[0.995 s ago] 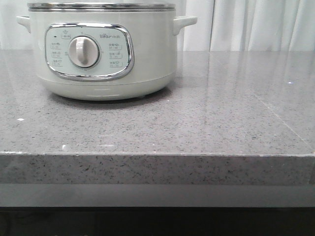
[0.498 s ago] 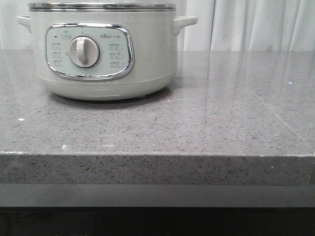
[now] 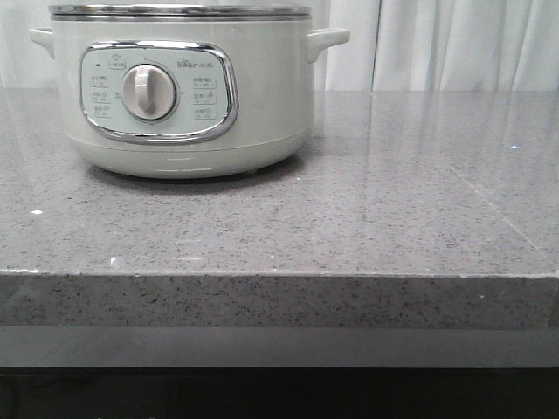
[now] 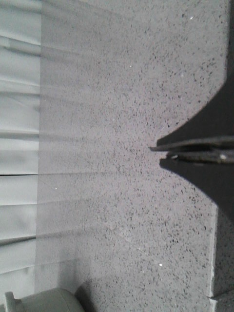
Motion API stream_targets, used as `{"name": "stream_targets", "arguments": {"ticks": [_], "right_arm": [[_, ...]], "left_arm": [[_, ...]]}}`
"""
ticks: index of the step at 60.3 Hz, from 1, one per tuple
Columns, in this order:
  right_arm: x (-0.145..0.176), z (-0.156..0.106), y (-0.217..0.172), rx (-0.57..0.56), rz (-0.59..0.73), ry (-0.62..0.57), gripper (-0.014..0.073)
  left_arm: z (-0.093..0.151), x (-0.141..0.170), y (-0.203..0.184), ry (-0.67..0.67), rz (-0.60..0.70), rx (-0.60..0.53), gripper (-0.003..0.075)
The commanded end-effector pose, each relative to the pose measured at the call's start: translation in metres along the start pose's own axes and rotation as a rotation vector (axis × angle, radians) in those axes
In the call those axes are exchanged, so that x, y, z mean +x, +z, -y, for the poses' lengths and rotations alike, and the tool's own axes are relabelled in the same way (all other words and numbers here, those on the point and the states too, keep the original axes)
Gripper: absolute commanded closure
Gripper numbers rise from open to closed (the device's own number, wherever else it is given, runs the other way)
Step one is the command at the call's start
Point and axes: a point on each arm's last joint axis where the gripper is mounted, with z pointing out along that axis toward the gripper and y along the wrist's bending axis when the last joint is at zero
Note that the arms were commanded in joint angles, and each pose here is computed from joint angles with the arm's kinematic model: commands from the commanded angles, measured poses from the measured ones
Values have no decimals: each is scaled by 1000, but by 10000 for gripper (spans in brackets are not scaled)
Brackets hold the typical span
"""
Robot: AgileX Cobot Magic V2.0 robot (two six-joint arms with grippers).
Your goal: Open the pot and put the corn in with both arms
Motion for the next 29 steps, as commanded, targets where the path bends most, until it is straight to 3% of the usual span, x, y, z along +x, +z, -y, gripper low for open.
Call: {"name": "stream_targets", "arguments": {"ticks": [1,29], "right_arm": [[-14,1,-3,16,127,-10,662],[-14,1,-3,24,127,-10,662]], "left_arm": [[-1,-5,-1,-15,91,-4,741],[-1,-5,-1,-15,91,-4,741]]}}
